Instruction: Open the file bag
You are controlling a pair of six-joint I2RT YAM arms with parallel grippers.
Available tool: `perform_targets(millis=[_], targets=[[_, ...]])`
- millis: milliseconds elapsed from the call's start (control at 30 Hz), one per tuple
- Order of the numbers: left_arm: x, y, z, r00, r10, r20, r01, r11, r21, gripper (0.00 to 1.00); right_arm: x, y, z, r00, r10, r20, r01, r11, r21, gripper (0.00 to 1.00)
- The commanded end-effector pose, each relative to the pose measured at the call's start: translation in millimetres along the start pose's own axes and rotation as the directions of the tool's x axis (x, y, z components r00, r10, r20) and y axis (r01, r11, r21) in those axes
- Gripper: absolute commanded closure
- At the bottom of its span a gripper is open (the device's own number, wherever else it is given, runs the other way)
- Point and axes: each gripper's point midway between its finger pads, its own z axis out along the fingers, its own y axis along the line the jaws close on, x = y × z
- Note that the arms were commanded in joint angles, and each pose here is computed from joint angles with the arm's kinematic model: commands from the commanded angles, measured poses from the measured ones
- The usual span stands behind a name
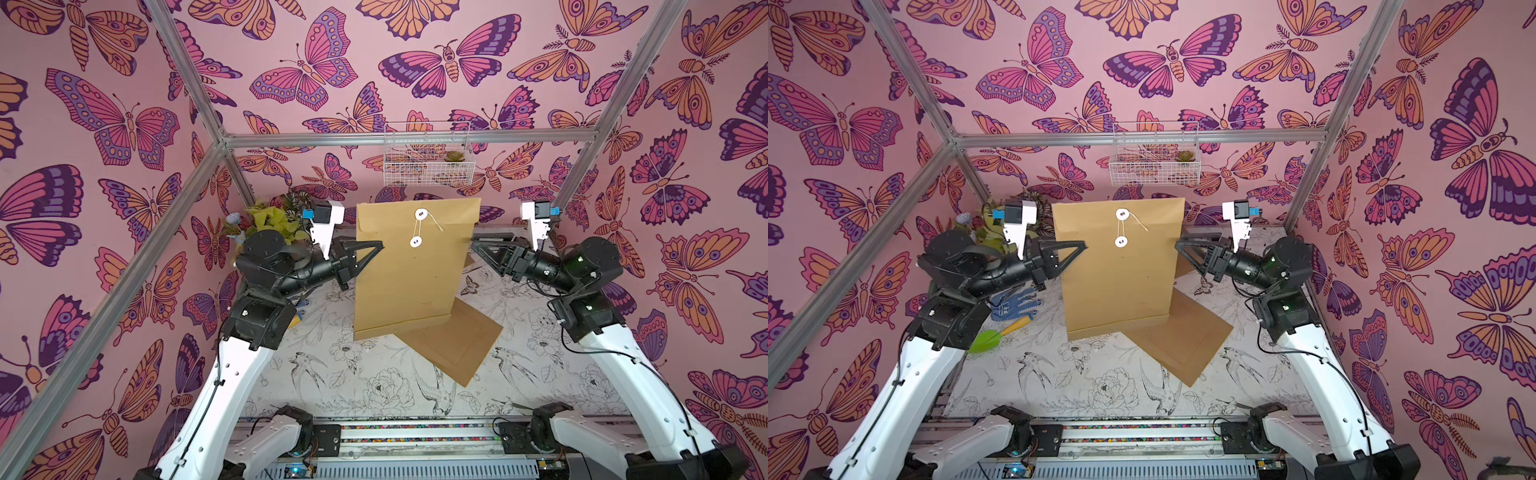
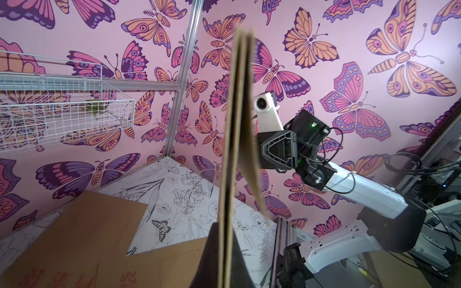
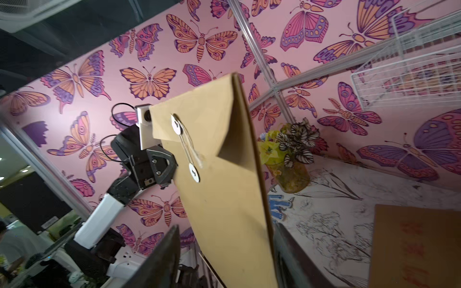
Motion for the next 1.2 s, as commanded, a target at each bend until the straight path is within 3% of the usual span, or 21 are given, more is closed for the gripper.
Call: perform_targets(millis=[0,100,167,333,500,833,1167], targets=[[4,11,-4,0.999,0.023,-0.047,-0.027,0.996,-0.082,0.98,1,-28,-15,0.997,-0.073,0.01,0.069,0.969,0.236,0.21],[10,23,-4,0.996,0.023,-0.087,-0.035,0.989,-0.144,0.98,1,-52,-28,0.995,-0.088,0.037,0.067,0.92,0.387,0.15],[14,28,-2,0.993,0.012,-0.121,-0.033,0.985,-0.17,0.98,2,-55,-30,0.996,-0.079,0.032,0.059,0.911,0.408,0.16],[29,28,11,0.969,0.052,-0.24,-0.108,0.969,-0.223,0.98,13,-23,-10,0.998,-0.054,-0.045,0.061,0.984,0.17,0.24],[47,27,20,0.925,0.122,-0.36,-0.231,0.932,-0.28,0.98,24,-17,1,0.994,0.001,-0.109,0.008,0.996,0.088,0.26],[48,31,25,0.913,0.127,-0.388,-0.266,0.906,-0.329,1.0,46,-35,26,0.979,0.121,-0.162,-0.107,0.99,0.094,0.29],[47,16,29,0.915,0.122,-0.385,-0.233,0.938,-0.257,1.0,62,-47,60,0.949,0.207,-0.239,-0.196,0.978,0.069,0.34]])
